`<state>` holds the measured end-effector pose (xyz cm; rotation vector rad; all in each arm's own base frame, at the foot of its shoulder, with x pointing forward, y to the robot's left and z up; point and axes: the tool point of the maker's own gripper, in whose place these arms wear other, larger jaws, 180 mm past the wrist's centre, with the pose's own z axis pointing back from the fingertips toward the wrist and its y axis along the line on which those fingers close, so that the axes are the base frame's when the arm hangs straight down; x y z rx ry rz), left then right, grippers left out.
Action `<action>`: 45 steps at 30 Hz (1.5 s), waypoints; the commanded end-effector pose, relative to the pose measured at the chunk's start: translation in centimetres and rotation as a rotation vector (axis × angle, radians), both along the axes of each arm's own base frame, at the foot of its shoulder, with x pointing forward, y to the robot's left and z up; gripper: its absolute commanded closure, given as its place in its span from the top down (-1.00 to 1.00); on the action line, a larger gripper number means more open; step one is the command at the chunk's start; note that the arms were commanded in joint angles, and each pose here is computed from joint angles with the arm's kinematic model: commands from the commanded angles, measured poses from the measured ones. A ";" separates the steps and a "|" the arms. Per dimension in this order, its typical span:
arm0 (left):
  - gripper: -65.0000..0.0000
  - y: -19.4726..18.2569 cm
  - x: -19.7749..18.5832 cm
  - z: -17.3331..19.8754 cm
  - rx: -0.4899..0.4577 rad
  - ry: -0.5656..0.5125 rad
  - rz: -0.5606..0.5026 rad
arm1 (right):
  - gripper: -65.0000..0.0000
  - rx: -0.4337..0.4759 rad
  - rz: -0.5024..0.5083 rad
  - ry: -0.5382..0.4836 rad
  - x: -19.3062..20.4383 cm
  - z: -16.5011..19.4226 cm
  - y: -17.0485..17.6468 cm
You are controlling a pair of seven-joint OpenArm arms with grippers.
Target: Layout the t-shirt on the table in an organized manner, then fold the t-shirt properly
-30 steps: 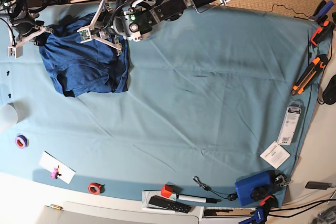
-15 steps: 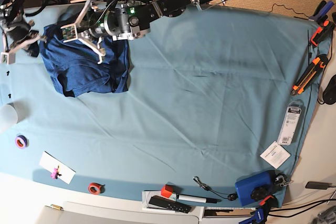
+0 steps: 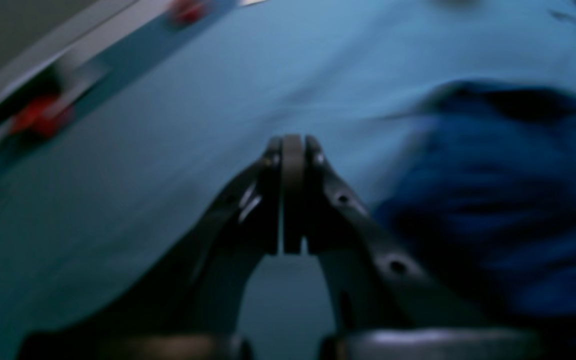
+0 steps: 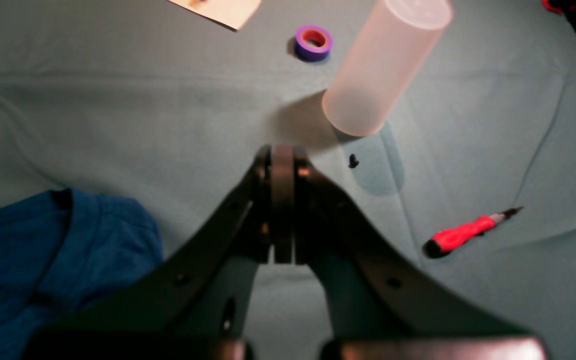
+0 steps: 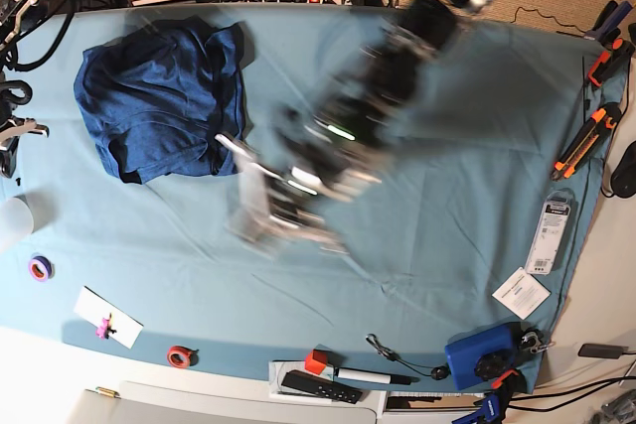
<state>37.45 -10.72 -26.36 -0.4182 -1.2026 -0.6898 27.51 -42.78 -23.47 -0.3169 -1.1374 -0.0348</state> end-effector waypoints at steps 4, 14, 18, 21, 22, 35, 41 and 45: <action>-1.00 9.0 3.1 0.4 -0.104 0.025 0.162 | -1.00 -0.042 0.075 -0.083 0.7 2.5 0.7; -1.00 23.3 -0.9 1.2 -0.442 0.044 0.208 | -1.00 0.041 0.125 -0.110 0.3 2.2 2.2; -1.00 27.5 -4.1 2.8 -0.552 -0.003 0.241 | -1.00 0.057 0.142 -0.159 -1.2 3.8 2.7; -1.00 30.0 -6.4 3.1 -0.551 -0.002 0.298 | -1.00 0.013 0.143 -0.178 -2.6 5.8 2.9; -1.00 30.7 -7.2 3.0 -0.537 0.000 0.317 | -1.00 -0.002 0.145 -0.176 -3.2 6.4 3.0; -1.00 36.6 -19.5 -1.8 -0.449 0.302 0.519 | -1.00 0.139 0.101 0.002 -11.6 2.5 6.8; -1.00 35.3 -25.3 -3.3 -0.515 0.527 0.490 | -1.00 0.379 0.110 0.151 -15.9 -1.6 10.3; -1.00 34.1 -29.8 -5.8 -0.430 0.746 0.450 | -1.00 0.497 0.102 0.264 -19.0 -3.7 12.3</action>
